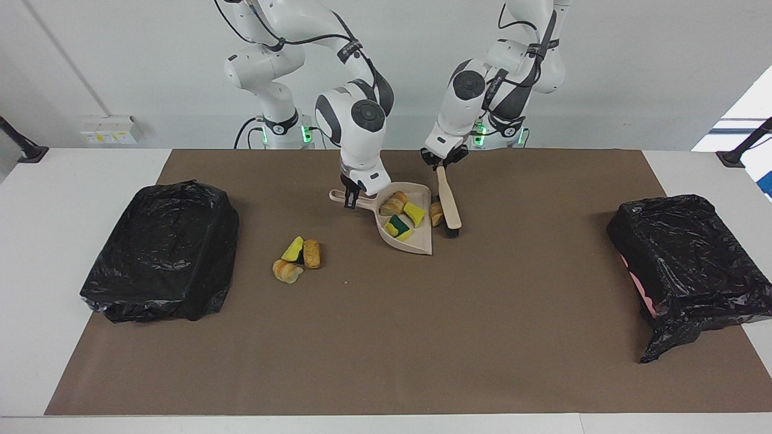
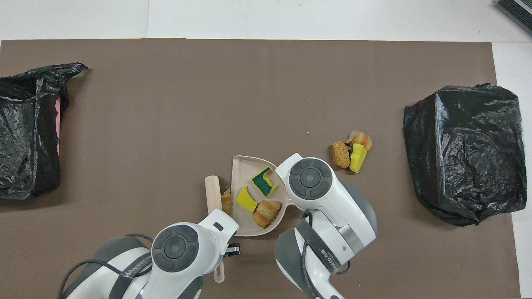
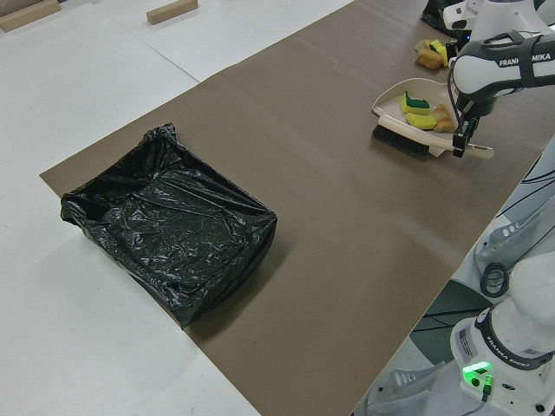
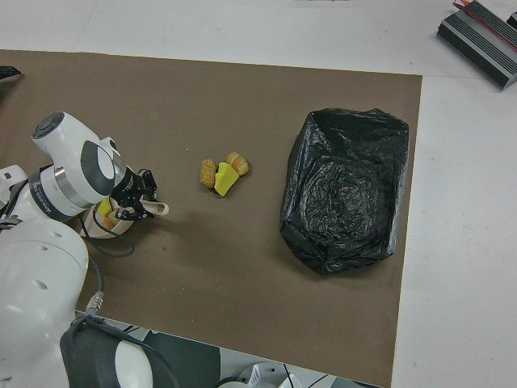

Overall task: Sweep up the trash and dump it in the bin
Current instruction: 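Sweep the remaining pieces into the dustpan with the left gripper, then carry the loaded dustpan to the black bag with the right gripper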

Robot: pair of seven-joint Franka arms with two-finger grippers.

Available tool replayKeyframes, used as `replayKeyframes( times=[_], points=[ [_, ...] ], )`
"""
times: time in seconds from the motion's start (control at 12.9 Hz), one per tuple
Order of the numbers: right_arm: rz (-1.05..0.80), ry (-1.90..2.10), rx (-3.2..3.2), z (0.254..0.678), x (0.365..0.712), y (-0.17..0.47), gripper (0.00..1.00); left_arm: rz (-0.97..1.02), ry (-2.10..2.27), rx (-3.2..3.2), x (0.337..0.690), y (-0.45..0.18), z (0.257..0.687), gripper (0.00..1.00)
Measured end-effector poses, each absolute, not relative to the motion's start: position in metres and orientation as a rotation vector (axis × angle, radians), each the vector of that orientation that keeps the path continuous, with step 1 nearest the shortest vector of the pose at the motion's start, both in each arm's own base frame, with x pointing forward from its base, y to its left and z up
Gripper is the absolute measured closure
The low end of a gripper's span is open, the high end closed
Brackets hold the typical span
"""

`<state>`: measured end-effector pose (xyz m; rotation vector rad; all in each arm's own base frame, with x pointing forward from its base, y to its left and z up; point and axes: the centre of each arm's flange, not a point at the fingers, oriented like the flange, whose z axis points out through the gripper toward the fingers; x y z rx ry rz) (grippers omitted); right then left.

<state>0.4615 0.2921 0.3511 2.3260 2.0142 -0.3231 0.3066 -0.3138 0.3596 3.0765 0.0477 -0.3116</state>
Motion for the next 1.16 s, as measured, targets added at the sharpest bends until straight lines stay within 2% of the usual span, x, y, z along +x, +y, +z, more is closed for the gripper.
replayKeyframes(
  times=[0.23,0.7,0.93,1.16],
  points=[
    [-0.324,2.013,2.327,0.351,0.462,0.292,0.67,-0.295,-0.020,3.057,0.299,-0.339,0.372,0.74],
    [-0.309,1.987,2.353,0.357,0.469,0.281,0.67,-0.404,0.050,3.085,0.328,-0.320,0.404,0.74],
    [-0.246,1.921,2.413,0.382,0.485,0.255,0.67,-0.434,0.057,3.114,0.329,-0.305,0.414,0.74],
    [-0.223,1.838,2.481,0.425,0.498,0.220,0.67,-0.434,0.039,3.119,0.323,-0.307,0.416,0.74]
  ],
)
